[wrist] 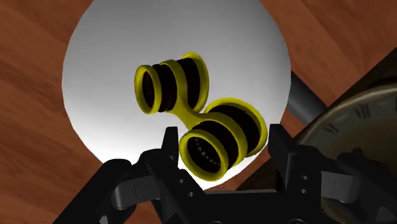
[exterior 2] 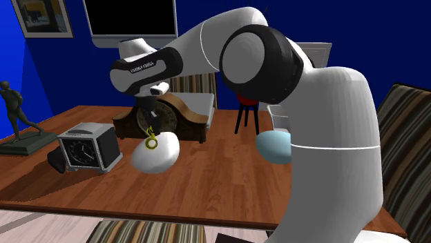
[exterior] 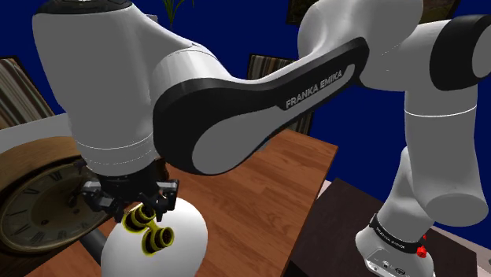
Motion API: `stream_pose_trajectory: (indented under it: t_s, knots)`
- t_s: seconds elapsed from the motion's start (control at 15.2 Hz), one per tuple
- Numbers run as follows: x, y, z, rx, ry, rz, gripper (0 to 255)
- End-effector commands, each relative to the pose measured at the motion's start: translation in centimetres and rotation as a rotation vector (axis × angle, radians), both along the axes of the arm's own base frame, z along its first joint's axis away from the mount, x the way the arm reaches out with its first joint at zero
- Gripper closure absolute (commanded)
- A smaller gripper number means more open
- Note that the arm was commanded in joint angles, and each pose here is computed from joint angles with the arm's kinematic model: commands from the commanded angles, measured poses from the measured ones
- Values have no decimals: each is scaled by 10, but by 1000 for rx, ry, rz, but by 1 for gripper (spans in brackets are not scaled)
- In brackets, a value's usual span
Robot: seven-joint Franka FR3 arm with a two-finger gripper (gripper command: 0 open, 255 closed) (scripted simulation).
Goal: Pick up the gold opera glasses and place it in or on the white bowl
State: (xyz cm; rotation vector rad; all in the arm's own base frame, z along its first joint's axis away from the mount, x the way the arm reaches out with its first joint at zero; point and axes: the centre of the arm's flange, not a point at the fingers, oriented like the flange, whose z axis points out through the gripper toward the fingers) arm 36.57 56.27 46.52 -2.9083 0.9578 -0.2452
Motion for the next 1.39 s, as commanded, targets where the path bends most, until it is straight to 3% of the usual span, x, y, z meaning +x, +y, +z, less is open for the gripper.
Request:
stream_pose_trajectory:
  t_s: [0.0,0.46,0.92,0.99,1.32]
  knots:
    - [0,-1,-11,-3,3,0,255]
    - [0,-1,-48,-3,3,0,255]
    - [0,-1,-48,-3,3,0,255]
    - [0,0,-48,-3,3,0,0]
    - [0,-1,-48,-3,3,0,0]
